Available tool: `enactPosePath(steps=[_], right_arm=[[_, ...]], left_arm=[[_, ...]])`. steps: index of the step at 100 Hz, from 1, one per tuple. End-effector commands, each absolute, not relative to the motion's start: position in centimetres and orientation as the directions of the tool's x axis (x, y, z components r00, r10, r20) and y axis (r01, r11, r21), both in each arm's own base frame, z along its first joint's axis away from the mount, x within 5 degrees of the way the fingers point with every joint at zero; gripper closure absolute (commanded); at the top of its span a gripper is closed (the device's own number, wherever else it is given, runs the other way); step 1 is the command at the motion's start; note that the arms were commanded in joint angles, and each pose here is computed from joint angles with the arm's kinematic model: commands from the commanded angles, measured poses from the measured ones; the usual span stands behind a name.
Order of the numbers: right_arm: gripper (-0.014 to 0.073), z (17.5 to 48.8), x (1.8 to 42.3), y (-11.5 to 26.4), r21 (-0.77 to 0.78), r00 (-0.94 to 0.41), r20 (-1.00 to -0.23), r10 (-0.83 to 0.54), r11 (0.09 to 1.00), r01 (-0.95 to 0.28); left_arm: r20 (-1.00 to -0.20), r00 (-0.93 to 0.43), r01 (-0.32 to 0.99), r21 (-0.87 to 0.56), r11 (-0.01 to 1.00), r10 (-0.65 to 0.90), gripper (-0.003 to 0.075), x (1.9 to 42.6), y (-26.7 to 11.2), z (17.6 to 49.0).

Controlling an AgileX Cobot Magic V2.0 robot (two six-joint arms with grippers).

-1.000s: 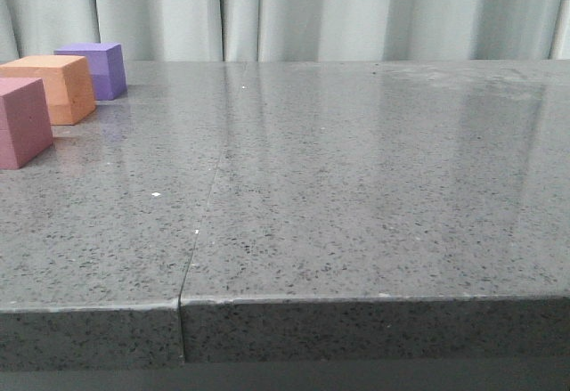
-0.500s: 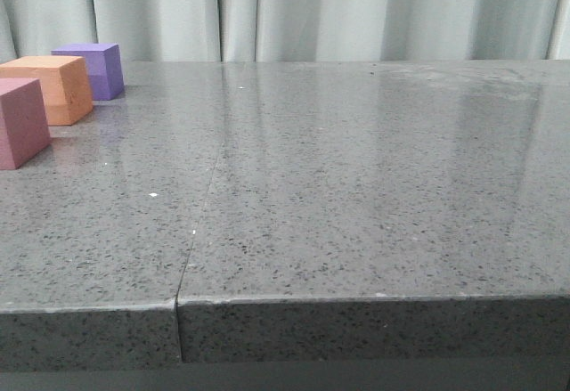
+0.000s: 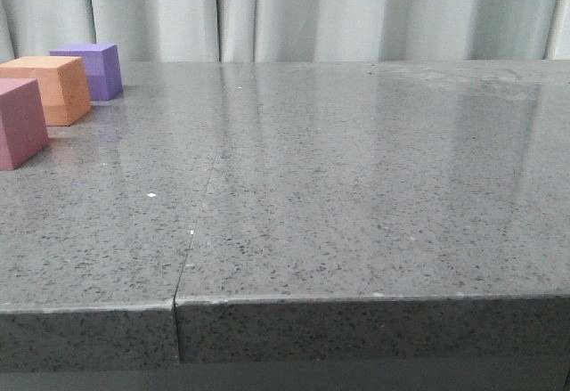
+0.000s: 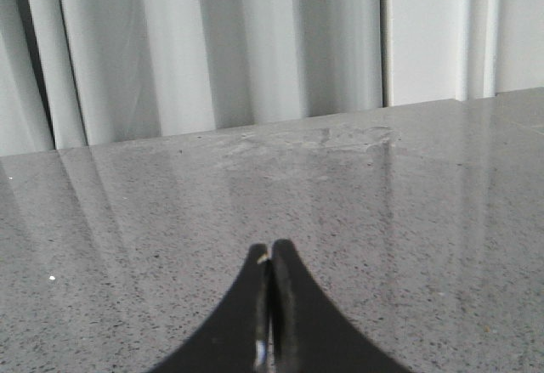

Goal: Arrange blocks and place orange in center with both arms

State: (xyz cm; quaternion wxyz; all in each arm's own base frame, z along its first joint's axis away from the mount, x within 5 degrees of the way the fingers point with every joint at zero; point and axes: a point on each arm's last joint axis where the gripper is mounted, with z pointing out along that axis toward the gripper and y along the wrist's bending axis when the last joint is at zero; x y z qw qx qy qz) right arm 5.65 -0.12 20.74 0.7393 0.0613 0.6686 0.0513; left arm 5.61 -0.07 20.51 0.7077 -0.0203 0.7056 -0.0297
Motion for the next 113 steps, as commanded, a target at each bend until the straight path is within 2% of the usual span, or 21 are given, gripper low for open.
enactPosePath(steps=[1,17,51,113], right_arm=[[0.0664,21.96,5.25,-0.11,0.135,0.200,-0.971,0.132,0.991,0.000],[0.0664,21.56,5.32,-0.15,0.113,0.159,-0.981,0.110,0.993,0.013],[0.0664,21.56,5.32,-0.15,0.069,0.158,-0.985,0.065,0.997,0.020],[0.0664,21.56,5.32,-0.15,0.070,0.159,-0.985,0.066,0.997,0.020]], left_arm=[[-0.994,0.080,0.022,-0.077,0.997,-0.078,0.0741,5.53,-0.09,20.17],[-0.994,0.080,0.022,-0.077,0.997,-0.078,0.0741,5.53,-0.09,20.17],[-0.994,0.080,0.022,-0.077,0.997,-0.078,0.0741,5.53,-0.09,20.17],[-0.994,0.080,0.022,-0.077,0.997,-0.078,0.0741,5.53,-0.09,20.17]])
